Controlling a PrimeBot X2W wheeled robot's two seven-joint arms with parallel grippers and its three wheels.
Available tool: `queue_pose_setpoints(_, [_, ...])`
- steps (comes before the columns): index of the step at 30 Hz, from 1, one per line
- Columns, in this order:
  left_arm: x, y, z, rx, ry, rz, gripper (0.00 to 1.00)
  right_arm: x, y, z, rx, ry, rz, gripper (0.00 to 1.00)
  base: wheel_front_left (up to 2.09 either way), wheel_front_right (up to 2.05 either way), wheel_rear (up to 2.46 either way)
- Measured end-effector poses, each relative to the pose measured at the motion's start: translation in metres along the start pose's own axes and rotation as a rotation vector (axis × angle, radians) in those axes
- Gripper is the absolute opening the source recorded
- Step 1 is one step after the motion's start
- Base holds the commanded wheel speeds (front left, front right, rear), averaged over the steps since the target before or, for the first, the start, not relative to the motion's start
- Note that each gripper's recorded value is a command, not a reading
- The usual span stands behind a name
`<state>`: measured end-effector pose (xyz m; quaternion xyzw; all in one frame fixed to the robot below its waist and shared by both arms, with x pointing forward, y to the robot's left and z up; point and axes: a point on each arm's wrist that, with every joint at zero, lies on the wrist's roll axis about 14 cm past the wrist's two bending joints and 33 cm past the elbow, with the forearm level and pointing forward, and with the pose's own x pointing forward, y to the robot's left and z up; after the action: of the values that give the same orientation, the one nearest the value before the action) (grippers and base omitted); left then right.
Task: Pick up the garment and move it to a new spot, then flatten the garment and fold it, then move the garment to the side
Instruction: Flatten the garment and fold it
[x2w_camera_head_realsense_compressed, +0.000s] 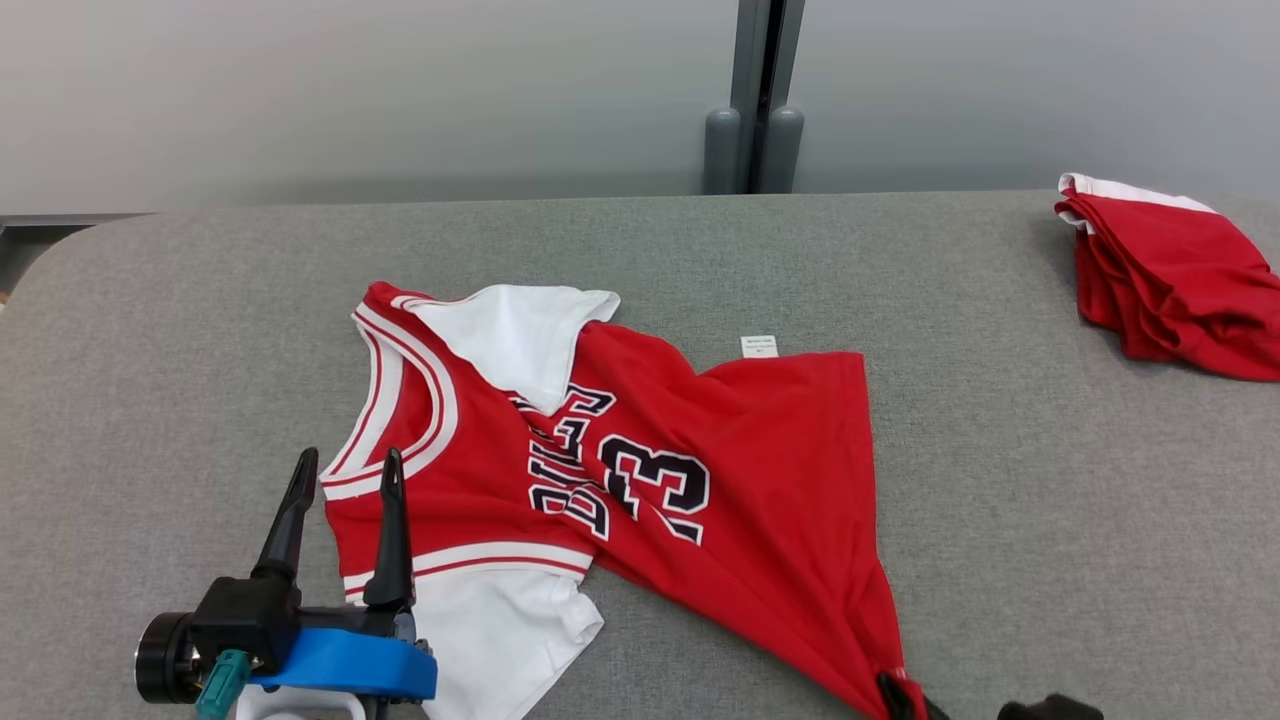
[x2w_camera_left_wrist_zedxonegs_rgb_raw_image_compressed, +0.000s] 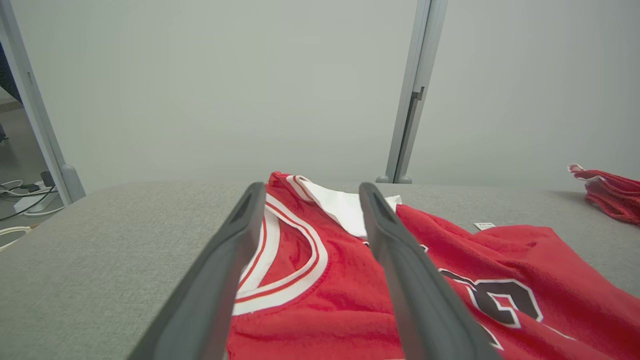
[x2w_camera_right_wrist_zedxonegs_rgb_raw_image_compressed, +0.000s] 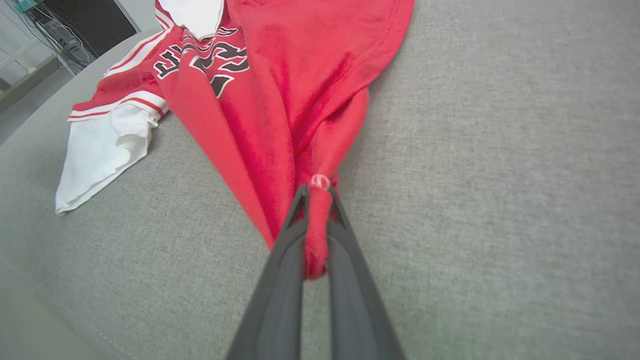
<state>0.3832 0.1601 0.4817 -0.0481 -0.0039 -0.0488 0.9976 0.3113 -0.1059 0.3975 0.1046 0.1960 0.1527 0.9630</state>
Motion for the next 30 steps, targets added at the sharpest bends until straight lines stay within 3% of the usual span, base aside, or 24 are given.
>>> queue_pose_setpoints(5, [0.004, -0.001, -0.003, 0.0, 0.007, -0.008, 1.0, -0.019, 0.001, -0.007, 0.031, 0.052, -0.032, 0.0, 0.0, 0.0, 0.0])
queue_pose_setpoints(6, [0.005, -0.002, -0.003, 0.0, 0.007, -0.011, 1.0, -0.021, -0.002, -0.004, 0.024, 0.044, -0.042, 0.36, 0.0, 0.0, 0.0])
queue_pose_setpoints(7, [0.005, -0.002, -0.003, -0.001, 0.008, -0.013, 1.0, -0.021, -0.004, -0.001, 0.018, 0.033, -0.051, 1.0, 0.0, 0.0, 0.0])
queue_pose_setpoints(12, [0.006, -0.005, -0.001, -0.001, 0.002, -0.02, 1.0, -0.02, -0.016, 0.026, -0.015, -0.052, -0.086, 1.0, 0.0, 0.0, 0.0])
queue_pose_setpoints(16, [0.005, -0.004, 0.001, 0.003, -0.003, -0.017, 1.0, -0.008, -0.029, 0.08, -0.056, -0.214, -0.109, 1.0, 0.0, 0.0, 0.0])
queue_pose_setpoints(21, [0.004, -0.003, 0.001, 0.004, -0.003, -0.014, 1.0, 0.007, -0.039, 0.128, -0.167, -0.315, -0.101, 1.0, 0.0, 0.0, 0.0])
queue_pose_setpoints(30, [0.006, 0.001, 0.001, 0.014, -0.002, -0.007, 1.0, 0.054, -0.032, 0.18, -0.284, -0.366, -0.043, 1.0, 0.0, 0.0, 0.0])
